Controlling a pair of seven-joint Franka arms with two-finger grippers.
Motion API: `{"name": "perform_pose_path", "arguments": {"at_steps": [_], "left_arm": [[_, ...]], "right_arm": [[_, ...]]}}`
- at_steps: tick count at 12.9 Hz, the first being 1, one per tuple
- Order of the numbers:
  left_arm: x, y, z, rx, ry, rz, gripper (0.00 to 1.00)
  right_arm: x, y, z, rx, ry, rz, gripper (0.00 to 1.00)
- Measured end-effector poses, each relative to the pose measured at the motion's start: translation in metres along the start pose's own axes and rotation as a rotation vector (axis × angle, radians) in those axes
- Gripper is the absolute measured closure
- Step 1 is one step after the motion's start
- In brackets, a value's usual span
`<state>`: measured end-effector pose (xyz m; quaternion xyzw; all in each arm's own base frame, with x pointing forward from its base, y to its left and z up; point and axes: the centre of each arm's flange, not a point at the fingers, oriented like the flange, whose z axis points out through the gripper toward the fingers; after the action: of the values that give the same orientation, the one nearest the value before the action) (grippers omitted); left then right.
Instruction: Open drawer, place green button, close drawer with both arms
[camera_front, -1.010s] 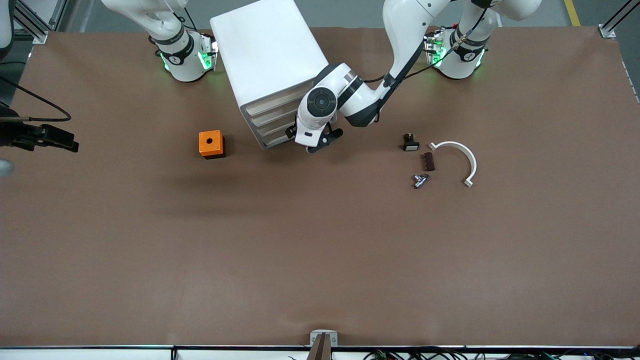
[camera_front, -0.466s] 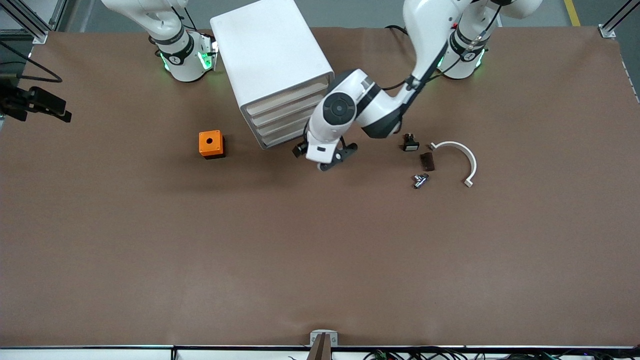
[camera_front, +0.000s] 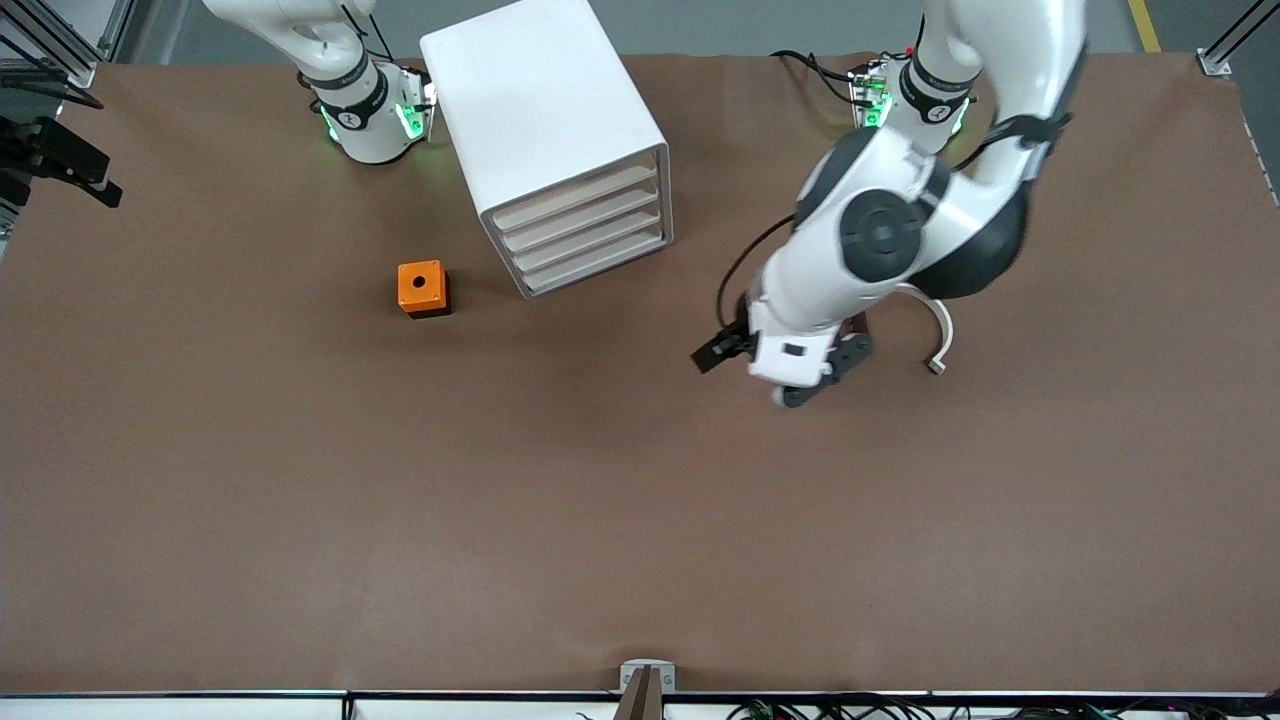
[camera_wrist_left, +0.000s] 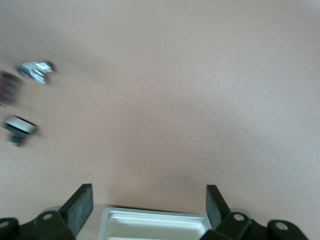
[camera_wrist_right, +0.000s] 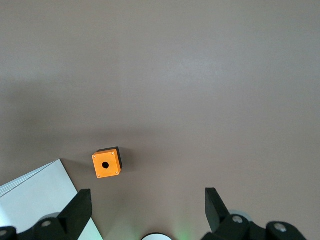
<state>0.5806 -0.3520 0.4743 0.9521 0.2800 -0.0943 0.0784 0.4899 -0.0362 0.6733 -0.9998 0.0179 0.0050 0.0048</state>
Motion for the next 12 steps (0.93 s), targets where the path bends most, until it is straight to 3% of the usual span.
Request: {"name": "perform_pose_path", "arguments": {"at_steps": [4,8,12], "left_arm": [[0.040,-0.087,-0.090,0.074,-0.034,0.169,0.00],[0.084,-0.168,-0.139,0.093,-0.078,0.322,0.00],[0.102,-0.244,-0.169,0.134,-0.048,0.464,0.00]], "right_arm": [[0.001,-0.003,0.008,0.000,-0.018,-0.007,0.00],[0.001,-0.003,0.011,0.000,-0.023,-0.007,0.00],[0.001,-0.002,0.011,0.000,-0.018,-0.006,0.00]]}}
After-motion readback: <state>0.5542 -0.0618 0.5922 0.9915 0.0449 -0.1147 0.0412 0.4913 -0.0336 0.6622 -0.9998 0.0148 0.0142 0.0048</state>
